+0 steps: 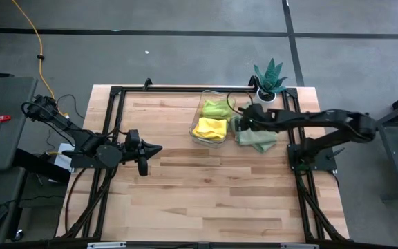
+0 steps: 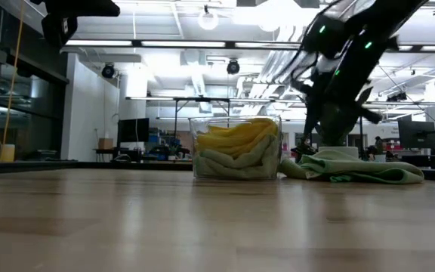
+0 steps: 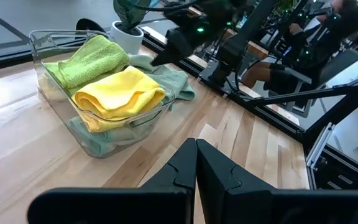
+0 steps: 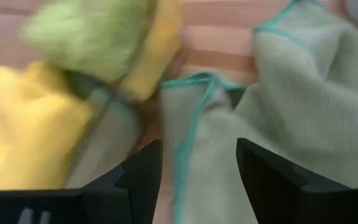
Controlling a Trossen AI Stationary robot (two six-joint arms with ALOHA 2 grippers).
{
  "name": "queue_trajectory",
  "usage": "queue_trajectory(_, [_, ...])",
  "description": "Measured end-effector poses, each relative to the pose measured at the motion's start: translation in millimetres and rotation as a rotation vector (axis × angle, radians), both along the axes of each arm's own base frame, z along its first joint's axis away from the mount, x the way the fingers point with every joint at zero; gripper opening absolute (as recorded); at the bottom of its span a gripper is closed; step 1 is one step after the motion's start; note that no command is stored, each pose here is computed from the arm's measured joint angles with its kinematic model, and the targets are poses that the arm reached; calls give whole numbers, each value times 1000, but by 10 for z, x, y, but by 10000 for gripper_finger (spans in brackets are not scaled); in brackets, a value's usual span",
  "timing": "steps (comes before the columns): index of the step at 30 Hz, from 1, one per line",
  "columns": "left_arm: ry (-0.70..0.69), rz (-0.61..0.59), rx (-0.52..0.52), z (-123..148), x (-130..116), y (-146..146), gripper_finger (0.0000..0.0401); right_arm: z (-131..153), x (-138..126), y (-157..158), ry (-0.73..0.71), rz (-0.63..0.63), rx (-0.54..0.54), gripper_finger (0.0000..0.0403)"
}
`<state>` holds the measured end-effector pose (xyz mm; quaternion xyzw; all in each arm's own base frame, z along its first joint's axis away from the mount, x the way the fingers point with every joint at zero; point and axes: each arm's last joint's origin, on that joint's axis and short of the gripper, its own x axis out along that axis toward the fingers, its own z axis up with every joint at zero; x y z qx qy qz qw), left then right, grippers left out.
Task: Fold microfiber towels
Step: Fold the blue towel
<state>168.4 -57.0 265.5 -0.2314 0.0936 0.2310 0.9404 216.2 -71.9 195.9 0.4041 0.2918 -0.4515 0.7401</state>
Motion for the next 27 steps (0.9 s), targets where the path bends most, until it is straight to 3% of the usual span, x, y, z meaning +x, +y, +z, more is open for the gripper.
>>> queue_trajectory(6, [-2,2,-5,-1,0,0,0,-238,200,-296,79,59,80,197])
queue_trajectory(13, [3,8,0,-6,-3,3,0,-400,374,-382,184,58,87,190])
queue_trajectory(17, [3,9,1,-6,-4,3,0,-362,395,-400,211,41,69,138])
queue_trajectory(22, [-1,30,9,-4,-6,9,0,-198,349,-394,257,62,27,17])
queue_trajectory(27, [-4,43,15,-2,-7,13,0,-31,277,-343,256,87,52,8])
